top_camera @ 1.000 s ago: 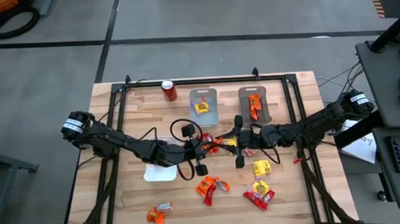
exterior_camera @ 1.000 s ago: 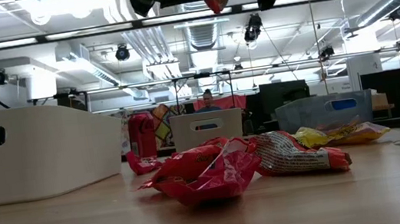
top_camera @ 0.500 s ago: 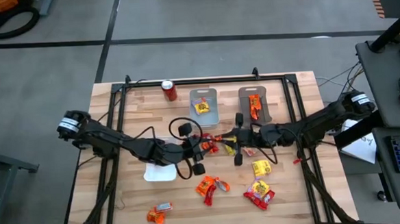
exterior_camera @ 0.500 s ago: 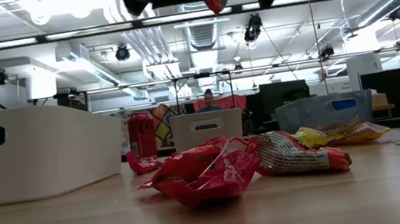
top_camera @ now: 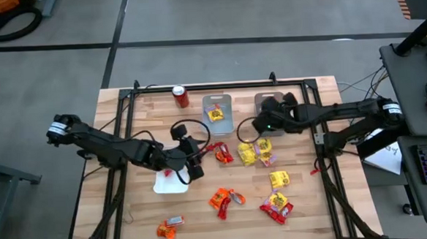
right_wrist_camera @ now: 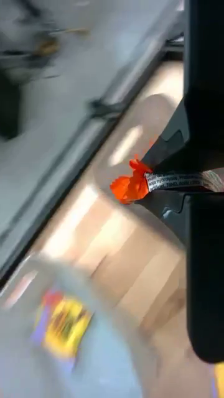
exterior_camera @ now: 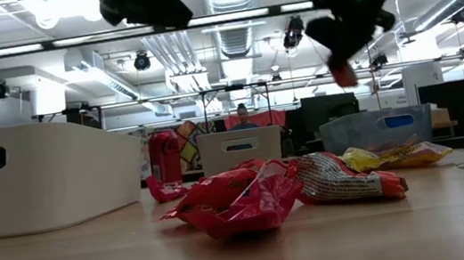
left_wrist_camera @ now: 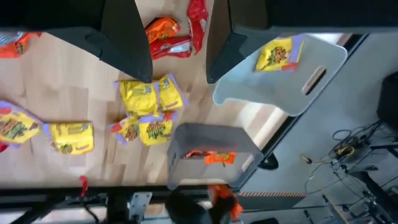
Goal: Sort candy
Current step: Put the orange candy into the black bin, then put the yellow candy into the gray bin
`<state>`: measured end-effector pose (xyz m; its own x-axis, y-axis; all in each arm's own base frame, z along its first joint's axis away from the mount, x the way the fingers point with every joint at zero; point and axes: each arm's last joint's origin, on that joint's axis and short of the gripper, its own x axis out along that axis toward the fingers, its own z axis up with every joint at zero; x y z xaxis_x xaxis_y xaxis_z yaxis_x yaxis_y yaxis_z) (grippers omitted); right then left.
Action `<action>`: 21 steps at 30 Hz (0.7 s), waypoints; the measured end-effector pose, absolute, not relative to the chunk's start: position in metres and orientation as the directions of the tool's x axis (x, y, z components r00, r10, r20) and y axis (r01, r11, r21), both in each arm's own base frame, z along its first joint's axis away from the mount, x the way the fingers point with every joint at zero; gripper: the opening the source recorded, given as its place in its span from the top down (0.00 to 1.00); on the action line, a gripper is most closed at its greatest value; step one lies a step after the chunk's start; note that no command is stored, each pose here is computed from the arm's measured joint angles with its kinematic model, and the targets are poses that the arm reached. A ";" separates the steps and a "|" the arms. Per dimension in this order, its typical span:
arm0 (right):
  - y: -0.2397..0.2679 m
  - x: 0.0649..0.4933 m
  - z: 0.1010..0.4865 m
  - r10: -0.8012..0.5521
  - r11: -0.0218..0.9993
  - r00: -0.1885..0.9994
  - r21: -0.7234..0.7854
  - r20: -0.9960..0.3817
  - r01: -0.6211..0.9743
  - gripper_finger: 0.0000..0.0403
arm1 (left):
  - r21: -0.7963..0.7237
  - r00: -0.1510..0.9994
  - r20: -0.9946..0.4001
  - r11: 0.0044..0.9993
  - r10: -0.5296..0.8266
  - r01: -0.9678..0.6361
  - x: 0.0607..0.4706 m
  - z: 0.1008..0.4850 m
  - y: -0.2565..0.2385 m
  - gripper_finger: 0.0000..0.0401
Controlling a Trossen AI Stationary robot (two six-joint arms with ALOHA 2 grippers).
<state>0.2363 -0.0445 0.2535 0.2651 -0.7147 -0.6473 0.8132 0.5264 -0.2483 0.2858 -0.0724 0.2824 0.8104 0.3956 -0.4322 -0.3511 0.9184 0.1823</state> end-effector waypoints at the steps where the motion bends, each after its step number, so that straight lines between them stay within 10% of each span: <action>1: -0.049 0.233 0.250 -0.709 0.505 0.239 -0.241 -0.663 0.829 0.94 | 0.178 0.813 -0.427 0.919 0.395 -0.353 0.284 0.285 -0.072 0.66; 21: -0.067 0.219 0.223 -0.697 0.401 0.138 -0.223 -0.704 0.889 0.63 | 0.203 0.790 -0.463 0.916 0.401 -0.346 0.290 0.272 -0.074 0.66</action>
<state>0.2186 -0.0674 0.2227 0.1380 -0.6967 -0.7040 0.8886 0.4010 -0.2227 0.2902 -0.0739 0.2717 0.7904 0.4008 -0.4634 -0.3458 0.9162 0.2027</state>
